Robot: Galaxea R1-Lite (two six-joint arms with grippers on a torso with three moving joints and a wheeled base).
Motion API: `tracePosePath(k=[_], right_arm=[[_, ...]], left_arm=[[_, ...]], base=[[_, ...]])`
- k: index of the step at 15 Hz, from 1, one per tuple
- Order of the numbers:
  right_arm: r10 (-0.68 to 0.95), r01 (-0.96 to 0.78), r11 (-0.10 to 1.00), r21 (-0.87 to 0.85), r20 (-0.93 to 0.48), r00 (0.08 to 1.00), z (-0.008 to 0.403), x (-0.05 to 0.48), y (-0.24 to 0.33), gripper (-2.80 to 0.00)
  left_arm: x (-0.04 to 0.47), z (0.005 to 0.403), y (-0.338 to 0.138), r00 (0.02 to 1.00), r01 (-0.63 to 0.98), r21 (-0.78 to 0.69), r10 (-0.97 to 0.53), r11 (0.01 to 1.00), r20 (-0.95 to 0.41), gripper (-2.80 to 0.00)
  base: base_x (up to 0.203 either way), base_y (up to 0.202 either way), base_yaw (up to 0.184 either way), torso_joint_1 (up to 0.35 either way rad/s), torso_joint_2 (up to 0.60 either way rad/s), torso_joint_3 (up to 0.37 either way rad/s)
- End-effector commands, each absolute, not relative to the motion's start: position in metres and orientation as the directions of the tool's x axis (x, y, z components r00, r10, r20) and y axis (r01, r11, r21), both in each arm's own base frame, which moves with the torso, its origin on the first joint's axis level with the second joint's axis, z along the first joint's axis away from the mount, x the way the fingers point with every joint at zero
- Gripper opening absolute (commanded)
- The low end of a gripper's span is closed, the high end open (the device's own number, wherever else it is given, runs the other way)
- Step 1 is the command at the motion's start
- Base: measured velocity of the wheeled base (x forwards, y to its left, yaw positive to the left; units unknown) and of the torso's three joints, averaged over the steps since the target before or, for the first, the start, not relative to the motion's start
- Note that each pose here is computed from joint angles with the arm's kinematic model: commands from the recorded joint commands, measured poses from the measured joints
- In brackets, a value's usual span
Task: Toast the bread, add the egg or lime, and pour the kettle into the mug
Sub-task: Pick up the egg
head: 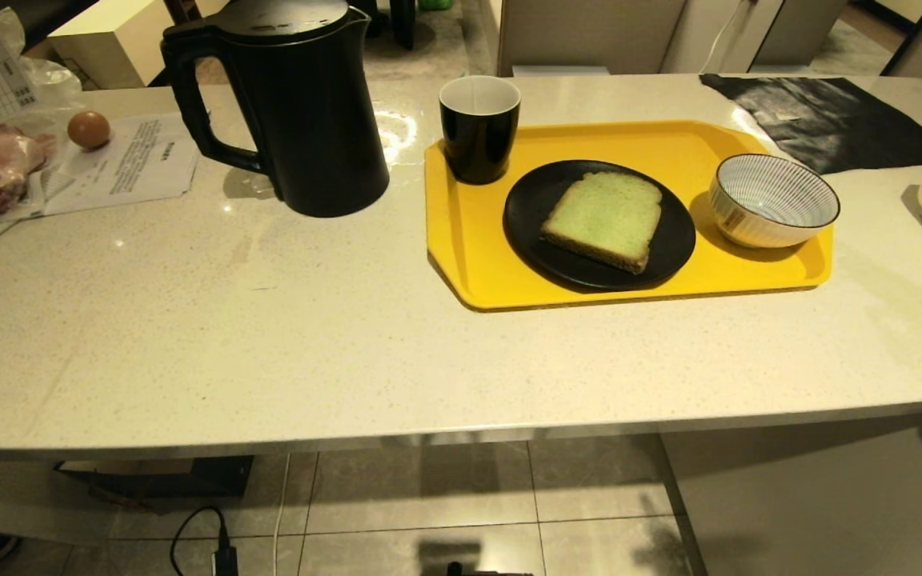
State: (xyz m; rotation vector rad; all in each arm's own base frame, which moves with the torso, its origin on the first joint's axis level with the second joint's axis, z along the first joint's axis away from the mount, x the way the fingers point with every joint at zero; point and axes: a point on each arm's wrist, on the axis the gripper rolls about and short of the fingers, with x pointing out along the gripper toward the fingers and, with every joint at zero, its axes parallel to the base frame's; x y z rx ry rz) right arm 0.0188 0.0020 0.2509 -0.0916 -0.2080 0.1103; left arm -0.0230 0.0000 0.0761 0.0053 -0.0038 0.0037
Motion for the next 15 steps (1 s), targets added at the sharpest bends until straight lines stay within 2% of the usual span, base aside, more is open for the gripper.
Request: tracePosePath(k=[1,4,6,8,12,15], right_arm=[[0.082,-0.062,0.993,-0.098,0.215,0.973,0.211,-0.004,-0.003,-2.8],[0.047,-0.036,0.993,-0.115,0.09,0.995,0.143,-0.001,-0.002,-2.8],[-0.028,0.034,0.993,-0.116,0.046,0.999,0.113,0.003,-0.002,-2.8],[-0.031,0.034,0.993,-0.11,0.031,0.999,0.104,0.001,-0.001,-2.8],[0.007,0.003,0.995,-0.104,0.096,0.995,0.081,-0.021,0.0,-2.8],[0.009,-0.005,0.996,-0.094,0.04,0.999,0.075,-0.021,0.0,-2.8]], left_arm=[[-0.023,0.076,0.0,1.0,-0.005,0.005,0.005,1.0,0.003,-2.8],[-0.023,0.076,0.0,1.0,-0.005,0.005,0.005,1.0,0.003,-2.8],[-0.023,0.076,0.0,1.0,-0.005,0.005,0.005,1.0,0.003,-2.8],[-0.023,0.076,0.0,1.0,-0.005,0.005,0.005,1.0,0.003,-2.8],[-0.023,0.076,0.0,1.0,-0.005,0.003,0.005,1.0,0.003,-2.8],[-0.023,0.076,0.0,1.0,-0.005,0.003,0.005,1.0,0.003,-2.8]], base=[[0.0,0.0,0.0,0.0,0.0,0.0],[0.0,0.0,0.0,0.0,0.0,0.0],[0.0,0.0,0.0,0.0,0.0,0.0],[0.0,0.0,0.0,0.0,0.0,0.0],[0.0,0.0,0.0,0.0,0.0,0.0],[0.0,0.0,0.0,0.0,0.0,0.0]])
